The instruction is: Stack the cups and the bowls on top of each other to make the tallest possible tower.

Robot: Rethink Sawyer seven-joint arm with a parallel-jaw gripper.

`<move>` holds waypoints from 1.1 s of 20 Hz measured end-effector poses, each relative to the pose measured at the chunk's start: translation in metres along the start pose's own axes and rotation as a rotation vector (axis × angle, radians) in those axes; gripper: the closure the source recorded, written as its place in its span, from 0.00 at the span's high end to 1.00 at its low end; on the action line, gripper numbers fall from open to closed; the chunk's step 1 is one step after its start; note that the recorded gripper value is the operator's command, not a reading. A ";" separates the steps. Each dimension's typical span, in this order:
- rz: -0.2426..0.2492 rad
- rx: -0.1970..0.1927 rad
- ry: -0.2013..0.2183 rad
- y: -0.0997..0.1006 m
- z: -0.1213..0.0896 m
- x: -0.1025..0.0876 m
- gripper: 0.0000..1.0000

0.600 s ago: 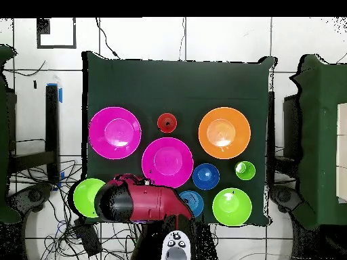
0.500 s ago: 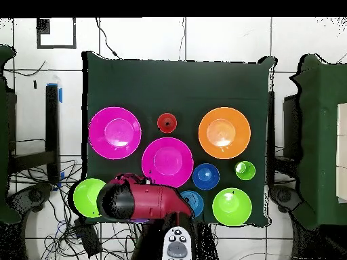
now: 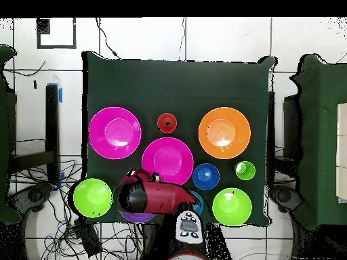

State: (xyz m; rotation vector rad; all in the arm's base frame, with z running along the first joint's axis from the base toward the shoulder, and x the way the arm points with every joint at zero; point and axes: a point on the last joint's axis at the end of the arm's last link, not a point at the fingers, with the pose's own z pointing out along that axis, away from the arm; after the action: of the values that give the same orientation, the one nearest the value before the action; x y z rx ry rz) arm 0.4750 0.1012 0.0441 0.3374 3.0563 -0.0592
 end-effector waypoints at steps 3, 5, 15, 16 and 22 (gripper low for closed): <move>0.018 0.001 -0.001 -0.008 0.012 0.001 1.00; 0.028 0.001 0.003 -0.013 0.017 0.001 1.00; 0.039 0.000 0.018 -0.017 0.028 0.006 1.00; 0.038 0.000 0.018 -0.017 0.028 0.006 1.00; 0.029 -0.005 0.017 -0.012 0.028 0.007 1.00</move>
State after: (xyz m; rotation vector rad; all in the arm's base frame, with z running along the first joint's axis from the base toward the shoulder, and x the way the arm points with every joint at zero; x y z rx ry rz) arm 0.4675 0.0900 0.0162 0.3839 3.0673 -0.0469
